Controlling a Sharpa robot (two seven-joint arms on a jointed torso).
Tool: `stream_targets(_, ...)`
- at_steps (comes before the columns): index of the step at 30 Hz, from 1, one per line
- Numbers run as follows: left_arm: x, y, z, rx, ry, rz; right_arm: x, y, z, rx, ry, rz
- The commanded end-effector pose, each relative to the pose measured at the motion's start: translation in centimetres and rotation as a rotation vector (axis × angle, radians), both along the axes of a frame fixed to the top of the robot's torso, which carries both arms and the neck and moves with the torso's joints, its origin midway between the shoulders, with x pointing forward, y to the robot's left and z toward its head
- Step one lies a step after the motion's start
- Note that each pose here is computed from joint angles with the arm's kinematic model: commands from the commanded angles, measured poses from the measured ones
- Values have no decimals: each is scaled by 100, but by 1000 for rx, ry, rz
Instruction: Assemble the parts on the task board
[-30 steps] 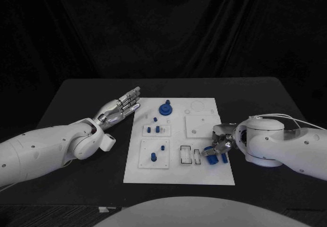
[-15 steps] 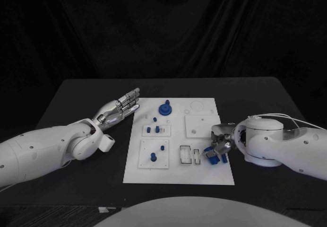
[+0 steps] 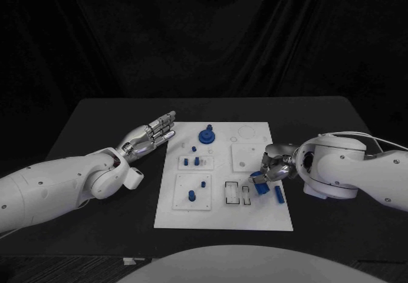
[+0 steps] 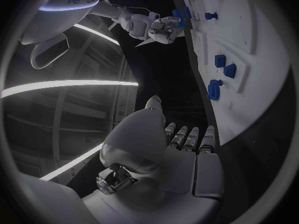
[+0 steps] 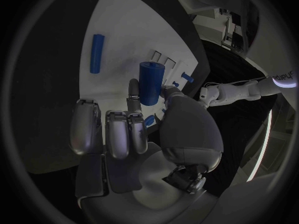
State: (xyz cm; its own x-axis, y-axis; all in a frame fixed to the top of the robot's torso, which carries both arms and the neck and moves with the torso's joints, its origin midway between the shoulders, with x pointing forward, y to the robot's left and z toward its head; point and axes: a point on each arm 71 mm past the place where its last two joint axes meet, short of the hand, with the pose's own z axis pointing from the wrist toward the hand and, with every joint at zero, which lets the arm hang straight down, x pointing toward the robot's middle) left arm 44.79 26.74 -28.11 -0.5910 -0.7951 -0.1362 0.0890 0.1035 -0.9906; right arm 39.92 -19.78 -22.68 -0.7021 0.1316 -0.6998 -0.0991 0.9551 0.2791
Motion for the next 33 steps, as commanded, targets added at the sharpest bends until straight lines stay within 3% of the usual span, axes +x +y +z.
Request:
stream_targets(1, -8, -19, 3, -12, -3, -10, -11, 50, -9, 86, 87, -80)
stream_targets(8, -7, -26, -4, -10, 6, -15, -7, 153, -43, 90, 139, -77)
stream_targets(16, -2, -41, -11, -10, 12, -20, -26, 288, -123, 46, 199, -31)
stream_targets(33, -1, -63, -20, -11, 22, -31, -26, 438, -242, 7, 245, 9)
